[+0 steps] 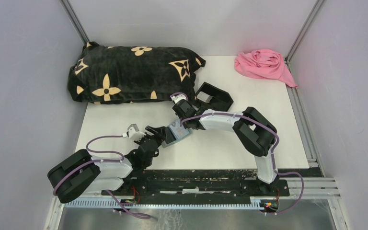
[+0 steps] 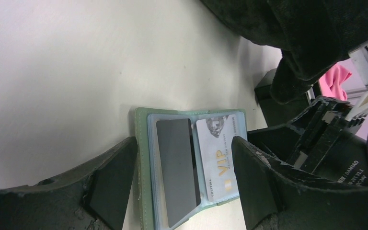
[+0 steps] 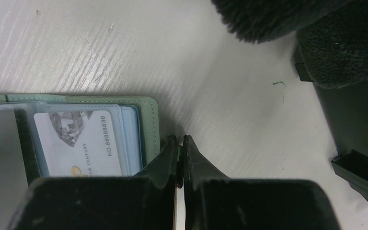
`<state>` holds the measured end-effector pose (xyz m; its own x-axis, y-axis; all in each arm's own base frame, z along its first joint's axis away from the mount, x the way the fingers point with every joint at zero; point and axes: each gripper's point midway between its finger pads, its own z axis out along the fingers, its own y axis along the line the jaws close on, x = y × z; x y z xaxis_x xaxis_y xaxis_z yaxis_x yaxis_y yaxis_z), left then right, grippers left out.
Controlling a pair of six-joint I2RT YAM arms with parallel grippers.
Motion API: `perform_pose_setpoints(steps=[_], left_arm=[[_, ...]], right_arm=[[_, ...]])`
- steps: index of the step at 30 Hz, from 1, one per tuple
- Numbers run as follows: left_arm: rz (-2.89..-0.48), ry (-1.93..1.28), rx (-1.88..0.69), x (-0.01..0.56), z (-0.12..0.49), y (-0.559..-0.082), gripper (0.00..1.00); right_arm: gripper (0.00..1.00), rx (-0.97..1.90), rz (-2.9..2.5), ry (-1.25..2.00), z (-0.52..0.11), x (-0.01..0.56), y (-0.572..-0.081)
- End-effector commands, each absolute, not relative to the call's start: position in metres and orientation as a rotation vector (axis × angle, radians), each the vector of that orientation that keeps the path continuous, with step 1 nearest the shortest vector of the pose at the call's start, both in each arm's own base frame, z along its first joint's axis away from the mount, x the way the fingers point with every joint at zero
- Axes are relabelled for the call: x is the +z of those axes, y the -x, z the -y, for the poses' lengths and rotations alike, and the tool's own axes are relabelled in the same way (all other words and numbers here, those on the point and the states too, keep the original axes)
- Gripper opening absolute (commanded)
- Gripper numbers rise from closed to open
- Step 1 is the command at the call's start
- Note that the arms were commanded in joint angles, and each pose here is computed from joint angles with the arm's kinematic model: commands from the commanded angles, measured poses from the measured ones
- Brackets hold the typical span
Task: Put the credit cards into the card holder
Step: Close the card holder at the center of the board.
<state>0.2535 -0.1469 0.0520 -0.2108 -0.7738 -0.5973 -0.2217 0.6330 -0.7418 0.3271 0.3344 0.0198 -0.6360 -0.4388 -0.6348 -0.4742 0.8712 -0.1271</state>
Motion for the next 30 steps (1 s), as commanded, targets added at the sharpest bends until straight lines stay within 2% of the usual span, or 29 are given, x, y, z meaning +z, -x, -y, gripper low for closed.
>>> perform_pose_setpoints(steps=[1, 30], left_arm=[[-1.689, 0.780, -0.717, 0.086, 0.167, -0.266, 0.79], [-1.661, 0.769, -0.969, 0.107, 0.226, -0.285, 0.79]], right_arm=[[0.01, 0.146, -2.355, 0.633, -0.342, 0.029, -0.319], [0.01, 0.155, -2.386, 0.572, -0.332, 0.024, -0.305]])
